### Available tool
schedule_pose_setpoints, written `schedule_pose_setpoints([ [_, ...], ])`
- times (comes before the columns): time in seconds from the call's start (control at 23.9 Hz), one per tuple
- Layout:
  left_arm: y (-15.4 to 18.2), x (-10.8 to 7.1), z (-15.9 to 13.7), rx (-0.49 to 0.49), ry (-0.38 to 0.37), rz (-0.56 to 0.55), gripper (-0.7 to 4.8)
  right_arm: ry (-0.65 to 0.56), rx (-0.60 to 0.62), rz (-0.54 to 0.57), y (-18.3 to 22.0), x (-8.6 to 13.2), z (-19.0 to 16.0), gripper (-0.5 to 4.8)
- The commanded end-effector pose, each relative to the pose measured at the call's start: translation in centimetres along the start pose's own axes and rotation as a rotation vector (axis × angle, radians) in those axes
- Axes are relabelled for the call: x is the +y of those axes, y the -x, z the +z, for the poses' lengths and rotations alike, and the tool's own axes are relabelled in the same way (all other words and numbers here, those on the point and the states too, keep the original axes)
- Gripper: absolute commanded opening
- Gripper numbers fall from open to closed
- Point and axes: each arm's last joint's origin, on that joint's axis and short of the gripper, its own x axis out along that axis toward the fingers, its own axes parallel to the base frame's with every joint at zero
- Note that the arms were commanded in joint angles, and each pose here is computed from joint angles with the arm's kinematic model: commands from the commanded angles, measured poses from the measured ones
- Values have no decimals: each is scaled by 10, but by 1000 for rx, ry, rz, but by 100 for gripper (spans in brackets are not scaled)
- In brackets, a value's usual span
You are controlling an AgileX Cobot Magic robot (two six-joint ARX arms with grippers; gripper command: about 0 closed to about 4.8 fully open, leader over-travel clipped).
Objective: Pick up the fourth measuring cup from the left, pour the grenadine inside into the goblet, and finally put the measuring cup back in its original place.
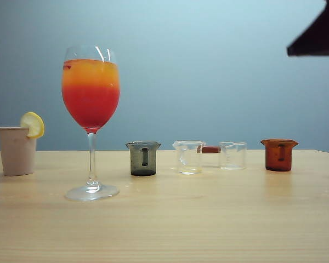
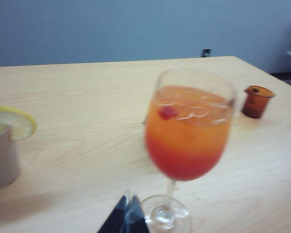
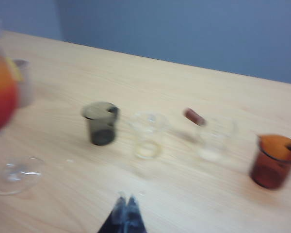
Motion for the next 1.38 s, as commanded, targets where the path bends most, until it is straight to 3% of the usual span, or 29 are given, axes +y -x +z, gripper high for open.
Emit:
schedule_pose_setpoints([
  [0.04, -2, 1, -6, -20, 1, 38, -5, 2, -5, -48, 1, -1, -1, -1],
  [0.42, -8, -1, -24, -89, 23, -70, -5, 3, 8, -45, 1, -1, -2, -1],
  [0.88, -5, 0, -18, -207, 29, -62, -5, 3, 11, -45, 1, -1, -2, -1],
  [1.0, 2, 8, -17, -244, 28, 8, -5, 3, 11, -45, 1, -1, -2, -1],
  [1.09, 9, 20, -18, -252, 23, 126, -5, 3, 11, -45, 1, -1, -2, -1],
  [1.38, 16, 37, -21, -228, 12, 262, -5, 3, 10, -45, 1, -1, -2, -1],
])
